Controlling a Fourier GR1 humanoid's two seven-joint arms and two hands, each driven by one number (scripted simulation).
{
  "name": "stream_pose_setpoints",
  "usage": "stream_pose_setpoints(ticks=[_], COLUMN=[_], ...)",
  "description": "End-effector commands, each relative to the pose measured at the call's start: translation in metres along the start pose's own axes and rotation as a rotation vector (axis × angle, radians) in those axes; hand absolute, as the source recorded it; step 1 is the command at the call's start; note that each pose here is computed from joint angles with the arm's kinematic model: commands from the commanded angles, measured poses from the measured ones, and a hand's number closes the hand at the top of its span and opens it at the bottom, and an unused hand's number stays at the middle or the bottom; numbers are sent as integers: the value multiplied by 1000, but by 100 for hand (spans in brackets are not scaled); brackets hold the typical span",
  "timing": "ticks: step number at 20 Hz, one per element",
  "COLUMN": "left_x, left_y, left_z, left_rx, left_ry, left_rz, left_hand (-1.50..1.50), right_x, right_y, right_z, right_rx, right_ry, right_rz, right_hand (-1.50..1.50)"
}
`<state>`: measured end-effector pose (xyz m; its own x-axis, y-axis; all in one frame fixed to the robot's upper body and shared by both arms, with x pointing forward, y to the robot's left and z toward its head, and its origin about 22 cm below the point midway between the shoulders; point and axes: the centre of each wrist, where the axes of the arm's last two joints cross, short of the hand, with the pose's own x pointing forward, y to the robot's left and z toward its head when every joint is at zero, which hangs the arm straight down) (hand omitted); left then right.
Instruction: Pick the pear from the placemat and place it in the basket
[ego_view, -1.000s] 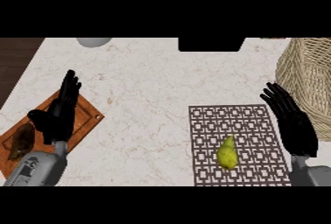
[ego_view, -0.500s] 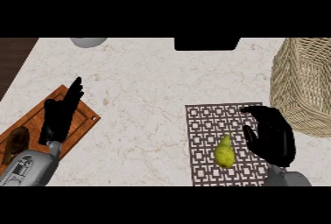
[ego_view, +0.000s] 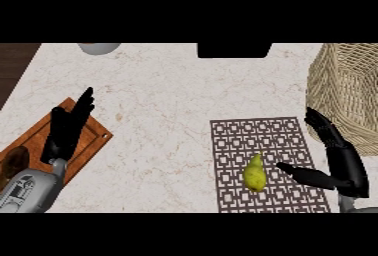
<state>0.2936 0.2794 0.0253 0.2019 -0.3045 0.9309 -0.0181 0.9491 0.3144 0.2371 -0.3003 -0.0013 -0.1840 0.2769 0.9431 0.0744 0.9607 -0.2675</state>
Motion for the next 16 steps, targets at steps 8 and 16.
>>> stream_pose_setpoints(ticks=[8, 16], left_x=[-4, -3], left_y=[11, 13], left_z=[-3, -2], left_rx=[17, 12], left_ry=[11, 8], left_rz=[3, 2], left_hand=[0, 0], right_x=[89, 115], right_y=[-82, -105], right_z=[-14, -17], right_rx=[620, 655], right_ry=[303, 352], right_rz=[358, 304], right_hand=[-150, -150])
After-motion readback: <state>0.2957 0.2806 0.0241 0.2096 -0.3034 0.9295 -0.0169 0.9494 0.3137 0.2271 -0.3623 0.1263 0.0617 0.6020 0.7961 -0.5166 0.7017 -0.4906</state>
